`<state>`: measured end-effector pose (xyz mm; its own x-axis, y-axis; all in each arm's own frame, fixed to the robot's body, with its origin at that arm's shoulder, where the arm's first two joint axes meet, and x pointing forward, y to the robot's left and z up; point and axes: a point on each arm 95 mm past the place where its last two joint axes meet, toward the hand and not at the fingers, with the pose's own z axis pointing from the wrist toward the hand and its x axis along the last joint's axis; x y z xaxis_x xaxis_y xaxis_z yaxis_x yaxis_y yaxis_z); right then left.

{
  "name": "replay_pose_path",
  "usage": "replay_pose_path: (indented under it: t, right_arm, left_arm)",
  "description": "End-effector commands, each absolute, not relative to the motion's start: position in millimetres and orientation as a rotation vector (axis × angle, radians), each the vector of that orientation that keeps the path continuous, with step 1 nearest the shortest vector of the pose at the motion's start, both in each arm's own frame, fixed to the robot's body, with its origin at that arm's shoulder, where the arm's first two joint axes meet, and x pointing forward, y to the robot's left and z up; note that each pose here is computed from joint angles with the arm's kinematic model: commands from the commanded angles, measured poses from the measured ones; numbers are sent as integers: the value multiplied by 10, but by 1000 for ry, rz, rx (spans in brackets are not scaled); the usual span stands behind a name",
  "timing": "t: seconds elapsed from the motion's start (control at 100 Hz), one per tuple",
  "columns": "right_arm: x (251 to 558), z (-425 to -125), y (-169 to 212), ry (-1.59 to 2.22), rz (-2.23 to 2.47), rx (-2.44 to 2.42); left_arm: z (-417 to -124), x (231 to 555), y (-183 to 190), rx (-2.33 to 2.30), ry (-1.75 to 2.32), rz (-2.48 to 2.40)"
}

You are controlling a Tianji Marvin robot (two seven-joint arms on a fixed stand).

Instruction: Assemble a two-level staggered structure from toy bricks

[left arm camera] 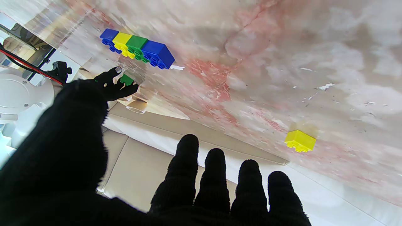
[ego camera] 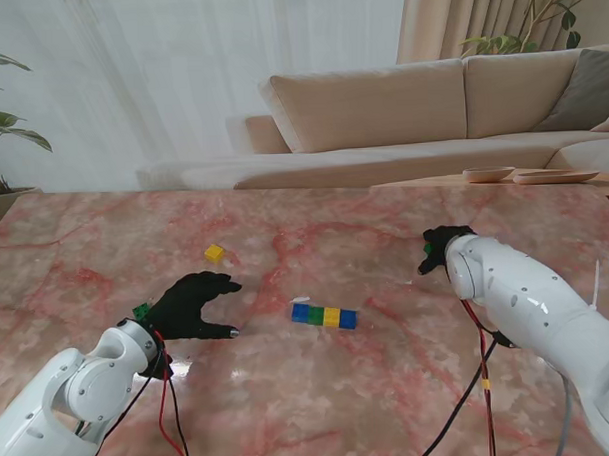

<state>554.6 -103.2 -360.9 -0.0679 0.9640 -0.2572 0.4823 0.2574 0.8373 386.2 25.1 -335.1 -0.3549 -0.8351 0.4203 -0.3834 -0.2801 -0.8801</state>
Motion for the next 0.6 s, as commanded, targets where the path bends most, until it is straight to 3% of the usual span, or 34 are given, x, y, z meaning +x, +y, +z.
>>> replay_pose_path:
  t: [0.0,0.59]
  right_arm:
    - [5418,-3784,-967,1737,721,1360]
    - [5216,-3742,-945,1766,804,1222]
  left_arm:
    - [-3379,3848,243,-1508,1604,-1670]
    - [-3395,3859,219,-1495,1596,-1699]
